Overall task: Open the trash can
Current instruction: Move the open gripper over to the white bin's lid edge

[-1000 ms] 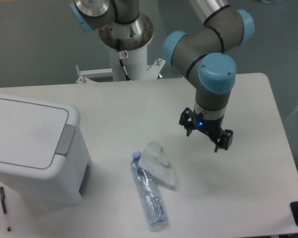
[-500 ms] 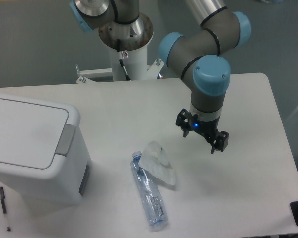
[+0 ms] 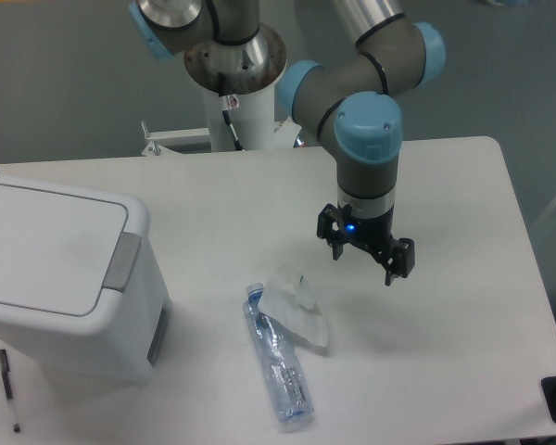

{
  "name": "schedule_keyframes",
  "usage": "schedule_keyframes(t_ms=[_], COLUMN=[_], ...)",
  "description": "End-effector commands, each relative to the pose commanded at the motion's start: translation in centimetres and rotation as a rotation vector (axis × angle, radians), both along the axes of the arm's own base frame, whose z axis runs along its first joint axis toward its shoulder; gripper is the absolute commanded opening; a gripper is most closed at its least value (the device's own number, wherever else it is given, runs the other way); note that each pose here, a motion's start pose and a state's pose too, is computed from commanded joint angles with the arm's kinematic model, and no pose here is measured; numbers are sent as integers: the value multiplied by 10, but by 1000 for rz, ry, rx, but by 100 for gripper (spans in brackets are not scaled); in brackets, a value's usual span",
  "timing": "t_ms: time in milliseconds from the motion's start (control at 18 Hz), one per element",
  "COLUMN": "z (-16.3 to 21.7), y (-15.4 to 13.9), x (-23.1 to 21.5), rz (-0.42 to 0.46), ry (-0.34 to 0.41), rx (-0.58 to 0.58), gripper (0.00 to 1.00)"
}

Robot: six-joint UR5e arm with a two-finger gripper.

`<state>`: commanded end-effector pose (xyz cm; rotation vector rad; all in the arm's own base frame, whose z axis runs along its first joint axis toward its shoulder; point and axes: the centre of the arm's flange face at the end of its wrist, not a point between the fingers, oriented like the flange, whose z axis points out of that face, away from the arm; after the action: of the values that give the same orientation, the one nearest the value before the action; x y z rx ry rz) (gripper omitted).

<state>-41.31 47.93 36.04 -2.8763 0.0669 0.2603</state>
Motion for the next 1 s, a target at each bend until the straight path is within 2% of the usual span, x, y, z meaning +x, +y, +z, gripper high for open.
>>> schedule_keyframes(t_ms=[389, 778, 1000], z=[61, 132, 132], y=[31, 59, 78], x=[17, 47, 78], rz=[121, 248, 223], ry=[-124, -333, -381], rx=[195, 386, 391], gripper=[100, 100, 100])
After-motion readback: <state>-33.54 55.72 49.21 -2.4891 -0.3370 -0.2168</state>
